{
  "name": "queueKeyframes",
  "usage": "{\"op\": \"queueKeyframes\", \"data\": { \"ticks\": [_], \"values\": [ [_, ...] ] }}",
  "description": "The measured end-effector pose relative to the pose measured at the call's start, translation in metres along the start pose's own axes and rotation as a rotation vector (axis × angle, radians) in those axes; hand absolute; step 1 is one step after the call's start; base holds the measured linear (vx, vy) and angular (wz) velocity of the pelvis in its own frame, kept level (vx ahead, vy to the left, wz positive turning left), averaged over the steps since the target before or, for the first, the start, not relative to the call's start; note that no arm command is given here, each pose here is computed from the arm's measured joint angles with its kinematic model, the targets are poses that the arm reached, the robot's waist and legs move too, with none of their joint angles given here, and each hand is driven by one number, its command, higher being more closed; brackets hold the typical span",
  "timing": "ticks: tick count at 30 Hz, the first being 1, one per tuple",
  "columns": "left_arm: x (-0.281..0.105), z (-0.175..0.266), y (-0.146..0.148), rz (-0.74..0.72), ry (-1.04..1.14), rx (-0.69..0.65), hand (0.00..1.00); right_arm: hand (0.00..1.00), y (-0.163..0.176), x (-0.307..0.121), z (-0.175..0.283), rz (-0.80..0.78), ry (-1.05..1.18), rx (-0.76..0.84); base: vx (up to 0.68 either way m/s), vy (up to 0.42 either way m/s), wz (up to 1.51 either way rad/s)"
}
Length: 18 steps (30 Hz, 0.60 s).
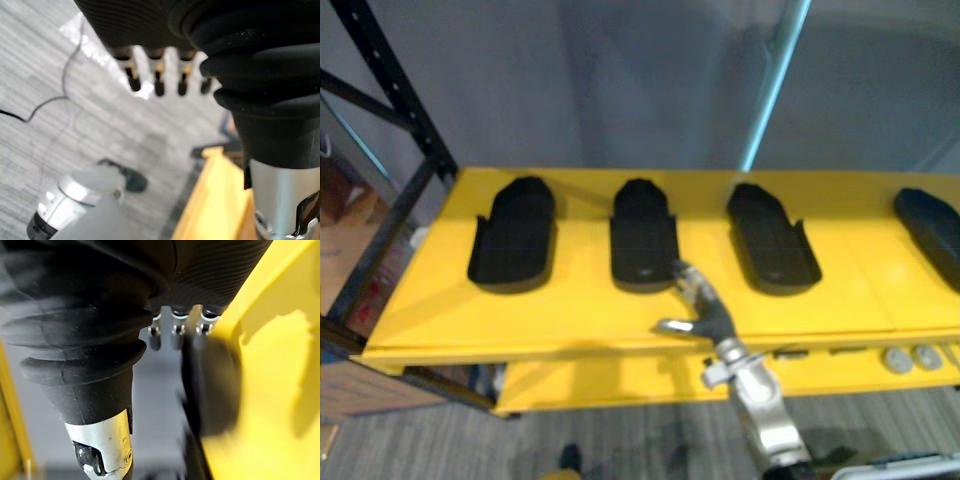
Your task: Walk over and take plastic housings, then place them on the shelf
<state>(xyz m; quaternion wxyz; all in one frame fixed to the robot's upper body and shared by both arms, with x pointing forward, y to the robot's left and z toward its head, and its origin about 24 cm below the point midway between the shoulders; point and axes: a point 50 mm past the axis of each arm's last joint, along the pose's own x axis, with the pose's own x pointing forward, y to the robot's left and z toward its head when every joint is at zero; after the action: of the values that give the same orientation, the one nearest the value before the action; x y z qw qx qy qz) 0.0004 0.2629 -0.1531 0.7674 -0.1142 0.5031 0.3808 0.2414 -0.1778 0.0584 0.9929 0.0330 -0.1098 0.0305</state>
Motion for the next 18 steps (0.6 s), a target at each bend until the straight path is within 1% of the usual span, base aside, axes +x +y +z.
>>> {"op": "queueKeyframes", "data": {
  "ticks": [1, 3, 5, 6, 7, 8, 10, 12, 13, 16, 18],
  "values": [
    [0.0, -0.001, 0.0, 0.002, 0.002, -0.007, 0.0, 0.0, -0.007, -0.001, 0.003, -0.055, -0.019, 0.001, -0.01, -0.004, -0.35],
    [-0.001, -0.006, -0.002, 0.017, 0.039, -0.028, 0.0, 0.0, -0.052, -0.017, 0.013, -0.386, -0.101, -0.038, 0.0, -0.005, -0.45],
    [-0.001, -0.009, -0.003, 0.02, 0.067, -0.03, 0.0, 0.0, -0.08, -0.04, 0.016, -0.6, -0.118, -0.078, 0.01, -0.005, -0.37],
    [-0.001, -0.01, -0.004, 0.02, 0.083, -0.032, 0.0, 0.0, -0.097, -0.059, 0.015, -0.731, -0.116, -0.097, 0.02, 0.001, -0.35],
    [-0.001, -0.011, -0.005, 0.021, 0.091, -0.034, 0.0, 0.0, -0.107, -0.071, 0.013, -0.814, -0.108, -0.108, 0.02, 0.003, -0.36],
    [-0.001, -0.011, -0.006, 0.023, 0.096, -0.036, 0.0, 0.0, -0.113, -0.08, 0.01, -0.861, -0.095, -0.119, 0.03, 0.0, -0.36],
    [0.0, -0.01, -0.013, 0.02, 0.11, -0.047, 0.0, 0.0, -0.129, -0.114, -0.011, -1.017, 0.025, -0.157, 0.03, -0.001, -0.36],
    [0.0, -0.008, -0.019, 0.011, 0.109, -0.059, 0.0, 0.0, -0.131, -0.133, -0.028, -1.08, 0.124, -0.157, 0.01, -0.006, -0.25],
    [0.0, -0.008, -0.028, -0.005, 0.118, -0.067, 0.0, 0.0, -0.129, -0.151, -0.045, -1.138, 0.219, -0.147, -0.01, -0.01, -0.14],
    [-0.002, -0.013, -0.037, -0.024, 0.145, -0.079, 0.0, 0.0, -0.12, -0.17, -0.07, -1.191, 0.368, -0.125, -0.01, -0.003, -0.02],
    [-0.004, -0.021, -0.041, -0.029, 0.183, -0.108, 0.0, 0.0, -0.107, -0.189, -0.094, -1.216, 0.537, -0.082, 0.0, 0.0, 0.0]
  ]
}}
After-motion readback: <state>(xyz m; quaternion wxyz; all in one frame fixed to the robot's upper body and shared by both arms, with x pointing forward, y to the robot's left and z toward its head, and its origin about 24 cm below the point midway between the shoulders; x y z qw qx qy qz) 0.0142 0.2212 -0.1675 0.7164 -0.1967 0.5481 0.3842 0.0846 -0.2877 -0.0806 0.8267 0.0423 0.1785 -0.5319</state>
